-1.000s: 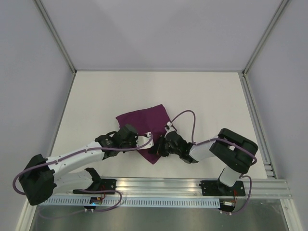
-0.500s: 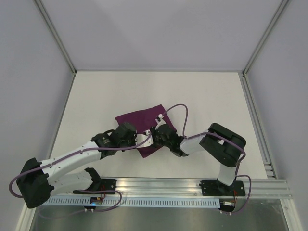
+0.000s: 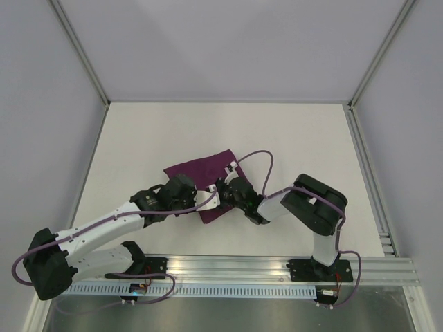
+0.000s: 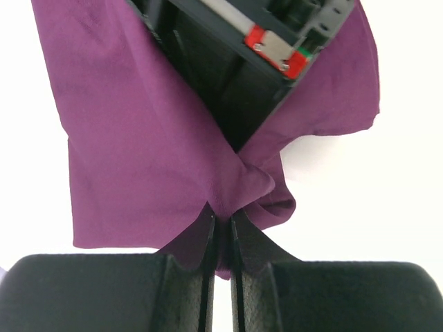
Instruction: Prepare the surgical pack
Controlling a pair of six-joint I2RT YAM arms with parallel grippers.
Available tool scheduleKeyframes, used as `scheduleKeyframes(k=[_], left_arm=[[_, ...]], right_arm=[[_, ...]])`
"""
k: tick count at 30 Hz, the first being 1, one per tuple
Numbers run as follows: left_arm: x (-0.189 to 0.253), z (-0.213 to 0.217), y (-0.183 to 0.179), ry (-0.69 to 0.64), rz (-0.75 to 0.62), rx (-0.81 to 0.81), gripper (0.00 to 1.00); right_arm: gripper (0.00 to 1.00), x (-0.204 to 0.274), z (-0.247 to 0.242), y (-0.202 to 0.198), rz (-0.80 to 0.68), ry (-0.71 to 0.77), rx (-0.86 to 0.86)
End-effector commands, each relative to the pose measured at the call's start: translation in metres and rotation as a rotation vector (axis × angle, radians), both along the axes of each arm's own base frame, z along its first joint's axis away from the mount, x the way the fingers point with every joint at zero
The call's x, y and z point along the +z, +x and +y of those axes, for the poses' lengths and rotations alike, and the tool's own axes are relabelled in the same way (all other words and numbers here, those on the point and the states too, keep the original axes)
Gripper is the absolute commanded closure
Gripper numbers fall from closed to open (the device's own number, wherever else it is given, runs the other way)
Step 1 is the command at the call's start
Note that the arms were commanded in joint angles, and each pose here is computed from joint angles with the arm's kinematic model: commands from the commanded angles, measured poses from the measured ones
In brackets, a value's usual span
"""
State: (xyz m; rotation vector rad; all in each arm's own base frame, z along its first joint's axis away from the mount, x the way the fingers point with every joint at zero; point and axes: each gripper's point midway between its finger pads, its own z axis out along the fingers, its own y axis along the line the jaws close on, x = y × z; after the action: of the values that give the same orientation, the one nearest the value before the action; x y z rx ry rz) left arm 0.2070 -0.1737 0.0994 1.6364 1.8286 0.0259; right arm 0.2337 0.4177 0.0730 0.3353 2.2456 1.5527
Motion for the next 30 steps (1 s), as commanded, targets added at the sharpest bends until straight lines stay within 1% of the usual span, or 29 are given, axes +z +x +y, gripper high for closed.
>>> scheduleKeyframes(k=[1,5,9,14,21,25,30], left_arm=[[0.027,-0.022,-0.004,-0.108,-0.006,-0.060,1.00],[0.025,-0.021,-0.005,-0.103,-0.006,-0.061,1.00],[0.034,-0.025,-0.003,-0.128,-0.018,-0.058,1.00],[0.038,-0.026,-0.001,-0.133,-0.030,-0.069,1.00],[0.033,-0.020,-0.007,-0.113,-0.022,-0.082,1.00],[0.032,-0.015,-0.008,-0.096,-0.030,-0.090,1.00],[0.031,-0.011,-0.005,-0.071,-0.048,-0.085,1.00]], right_arm=[[0.93,0.047,0.000,0.038,-0.096,0.157,-0.133],[0.93,0.047,0.001,0.042,-0.091,0.158,-0.149],[0.93,0.028,0.004,0.053,-0.053,0.121,-0.175],[0.92,0.020,0.006,0.064,-0.028,0.156,-0.221],[0.88,0.019,-0.025,0.099,-0.072,0.125,-0.413],[0.87,0.024,-0.034,0.112,-0.081,0.126,-0.457],[0.87,0.004,-0.040,0.120,-0.063,0.070,-0.489]])
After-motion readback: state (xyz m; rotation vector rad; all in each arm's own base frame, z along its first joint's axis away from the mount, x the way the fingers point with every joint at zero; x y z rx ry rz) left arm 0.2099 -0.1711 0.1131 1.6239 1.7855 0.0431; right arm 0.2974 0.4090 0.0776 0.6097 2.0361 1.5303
